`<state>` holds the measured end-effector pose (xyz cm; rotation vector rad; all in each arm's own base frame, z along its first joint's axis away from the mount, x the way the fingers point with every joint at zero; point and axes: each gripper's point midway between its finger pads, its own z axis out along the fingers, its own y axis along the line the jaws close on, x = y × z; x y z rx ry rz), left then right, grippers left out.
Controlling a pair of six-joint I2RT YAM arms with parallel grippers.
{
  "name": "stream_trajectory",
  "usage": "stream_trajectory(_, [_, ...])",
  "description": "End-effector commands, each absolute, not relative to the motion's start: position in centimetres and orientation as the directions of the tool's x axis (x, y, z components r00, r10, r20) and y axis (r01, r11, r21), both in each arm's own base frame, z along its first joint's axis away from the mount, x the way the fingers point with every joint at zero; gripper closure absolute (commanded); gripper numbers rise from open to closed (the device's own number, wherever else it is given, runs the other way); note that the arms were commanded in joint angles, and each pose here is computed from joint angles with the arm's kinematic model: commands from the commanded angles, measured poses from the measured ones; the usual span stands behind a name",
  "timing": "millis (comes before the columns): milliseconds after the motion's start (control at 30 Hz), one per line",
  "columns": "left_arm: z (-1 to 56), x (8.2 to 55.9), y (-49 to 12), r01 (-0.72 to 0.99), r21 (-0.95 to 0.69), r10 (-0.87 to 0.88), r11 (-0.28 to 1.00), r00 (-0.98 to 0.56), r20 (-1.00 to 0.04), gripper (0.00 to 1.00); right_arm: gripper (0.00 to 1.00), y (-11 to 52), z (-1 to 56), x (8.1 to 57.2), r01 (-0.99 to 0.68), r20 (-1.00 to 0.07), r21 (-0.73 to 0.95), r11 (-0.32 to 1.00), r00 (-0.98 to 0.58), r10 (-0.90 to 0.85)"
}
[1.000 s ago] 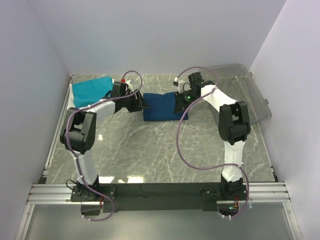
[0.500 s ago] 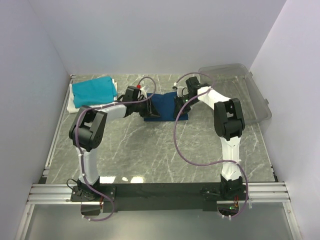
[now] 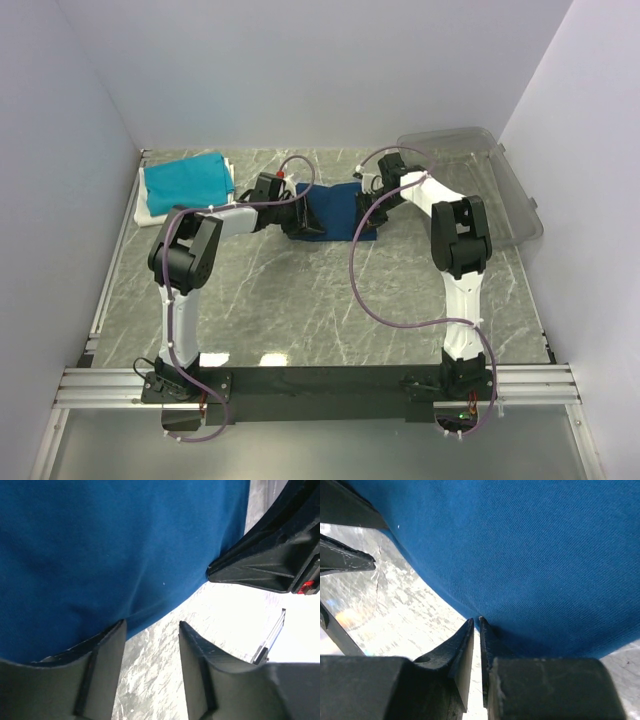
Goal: Fold and stack the t-shirts
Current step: Fold the tshirt
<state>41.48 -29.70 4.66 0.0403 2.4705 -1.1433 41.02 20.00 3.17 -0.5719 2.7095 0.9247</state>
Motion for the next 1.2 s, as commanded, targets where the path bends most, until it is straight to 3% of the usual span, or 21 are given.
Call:
stream_trajectory(0, [7.4, 43.8, -28.9, 0.274, -0.666, -0.158, 0.694, -0.844, -0.512, 0.46, 0.82, 18.4, 3.2, 42.0, -0.442, -0.337, 0.494, 0.749, -0.891, -0.304])
stream_trajectory(200, [14.7, 45.3, -26.2, 0.327, -0.543, -0.193, 0.773, -0.694, -0.694, 0.23, 0.72, 18.6, 10.1, 42.7, -0.6, -0.52, 0.46, 0.654, -0.78, -0.35])
stream_trajectory(333, [15.1, 46.0, -22.5, 0.192, -0.504, -0.265, 0.842, -0.666, -0.698, 0.01, 0.67, 18.2, 13.3, 43.0, -0.654, -0.601, 0.389, 0.648, -0.714, -0.36])
stream_trajectory(433, [14.0, 46.5, -20.3, 0.104, -0.527, -0.323, 0.843, -0.686, -0.652, 0.01, 0.66, 18.0, 14.6, 43.0, -0.671, -0.636, 0.365, 0.646, -0.686, -0.353])
stream_trajectory(533, [12.5, 46.8, -19.6, 0.031, -0.622, -0.4, 0.782, -0.741, -0.539, 0.01, 0.65, 18.0, 15.0, 42.5, -0.67, -0.648, 0.366, 0.646, -0.682, -0.34])
stream_trajectory(667, [10.1, 47.2, -20.5, -0.008, -0.663, -0.397, 0.749, -0.806, -0.439, 0.03, 0.63, 17.4, 14.7, 42.0, -0.646, -0.643, 0.376, 0.665, -0.698, -0.315])
stream_trajectory(833, [7.1, 47.7, -21.7, -0.039, -0.679, -0.373, 0.733, -0.858, -0.353, 0.09, 0.62, 17.2, 14.4, 41.6, -0.635, -0.643, 0.386, 0.669, -0.706, -0.299])
stream_trajectory(1167, [3.7, 47.4, -24.7, -0.038, -0.666, -0.283, 0.745, -0.922, -0.264, 0.12, 0.62, 16.7, 13.7, 41.6, -0.611, -0.628, 0.408, 0.678, -0.727, -0.276])
